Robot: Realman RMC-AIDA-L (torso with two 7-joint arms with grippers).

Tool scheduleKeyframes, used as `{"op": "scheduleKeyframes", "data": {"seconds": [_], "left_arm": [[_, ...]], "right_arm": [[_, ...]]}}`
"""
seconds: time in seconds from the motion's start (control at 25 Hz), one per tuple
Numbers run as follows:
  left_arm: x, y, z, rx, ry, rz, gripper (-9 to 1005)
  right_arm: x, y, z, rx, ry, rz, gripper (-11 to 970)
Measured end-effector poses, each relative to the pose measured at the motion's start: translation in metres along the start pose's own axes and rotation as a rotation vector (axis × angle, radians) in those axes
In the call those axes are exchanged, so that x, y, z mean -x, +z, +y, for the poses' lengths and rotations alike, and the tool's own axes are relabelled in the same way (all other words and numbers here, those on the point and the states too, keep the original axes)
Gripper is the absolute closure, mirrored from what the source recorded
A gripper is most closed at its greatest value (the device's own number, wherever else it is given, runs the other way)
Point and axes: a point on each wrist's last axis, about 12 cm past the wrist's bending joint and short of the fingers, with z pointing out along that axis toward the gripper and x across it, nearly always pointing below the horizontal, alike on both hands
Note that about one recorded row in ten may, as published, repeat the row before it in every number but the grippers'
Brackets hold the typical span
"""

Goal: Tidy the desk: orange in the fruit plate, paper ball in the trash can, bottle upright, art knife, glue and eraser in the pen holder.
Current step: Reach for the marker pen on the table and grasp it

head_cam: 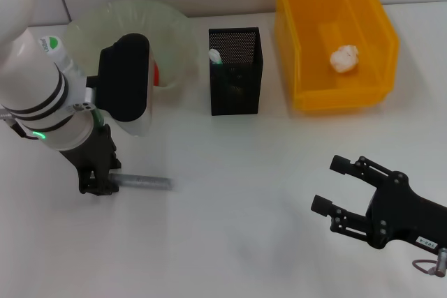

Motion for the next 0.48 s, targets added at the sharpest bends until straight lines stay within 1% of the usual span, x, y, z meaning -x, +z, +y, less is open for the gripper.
{"op": "scheduleKeyframes", "data": {"seconds": [0.36,0.48], "left_arm": [[-0.0014,0.0032,0.0012,-0.006,-0.001,0.002,719],[-0.0013,0.0028,0.0017,-0.004,-0.002,0.000,751]], "right_arm": [[-0.0004,0.0000,0.0001,-0.002,0.012,0.001,164],[-0.0004,0.0000,0.0001,-0.002,0.014,0.001,165]]}}
